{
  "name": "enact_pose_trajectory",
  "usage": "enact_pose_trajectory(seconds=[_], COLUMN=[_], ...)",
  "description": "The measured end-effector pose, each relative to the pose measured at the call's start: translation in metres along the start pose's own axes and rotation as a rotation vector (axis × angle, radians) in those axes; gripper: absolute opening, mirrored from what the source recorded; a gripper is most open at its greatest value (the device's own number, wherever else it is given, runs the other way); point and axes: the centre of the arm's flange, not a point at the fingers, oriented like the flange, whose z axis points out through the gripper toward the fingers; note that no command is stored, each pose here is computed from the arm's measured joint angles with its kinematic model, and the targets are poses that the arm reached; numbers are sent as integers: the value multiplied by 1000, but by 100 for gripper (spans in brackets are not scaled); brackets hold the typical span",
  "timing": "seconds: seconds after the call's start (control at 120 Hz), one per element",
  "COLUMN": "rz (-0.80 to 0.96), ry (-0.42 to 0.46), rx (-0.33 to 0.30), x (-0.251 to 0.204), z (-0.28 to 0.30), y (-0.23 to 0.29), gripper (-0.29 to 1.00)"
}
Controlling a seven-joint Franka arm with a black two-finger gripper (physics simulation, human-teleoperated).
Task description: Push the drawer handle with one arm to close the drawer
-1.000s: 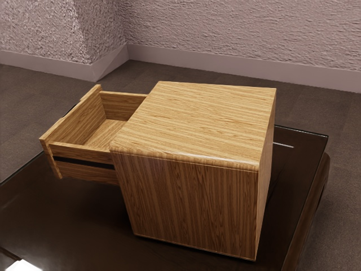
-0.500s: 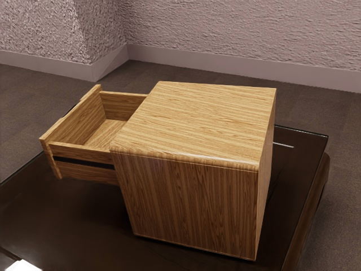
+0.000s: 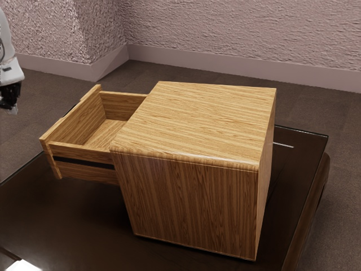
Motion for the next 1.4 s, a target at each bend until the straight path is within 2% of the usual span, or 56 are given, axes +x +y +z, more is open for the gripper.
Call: enact_pose_trajectory(seconds=[0.242, 0.383, 0.5, 0.733, 0.858, 1.25, 1.4], rz=[112, 164, 195, 236, 268, 392, 431], ry=[132, 166, 196, 267, 292, 346, 364], rx=[55, 90, 90, 148, 180, 216, 252], x=[49, 72, 89, 121, 144, 224, 248], z=[-4, -7, 5, 1, -4, -9, -18], y=[0, -3, 1, 0, -1, 13, 17], gripper=[-8, -8, -8, -8, -8, -8, -8])
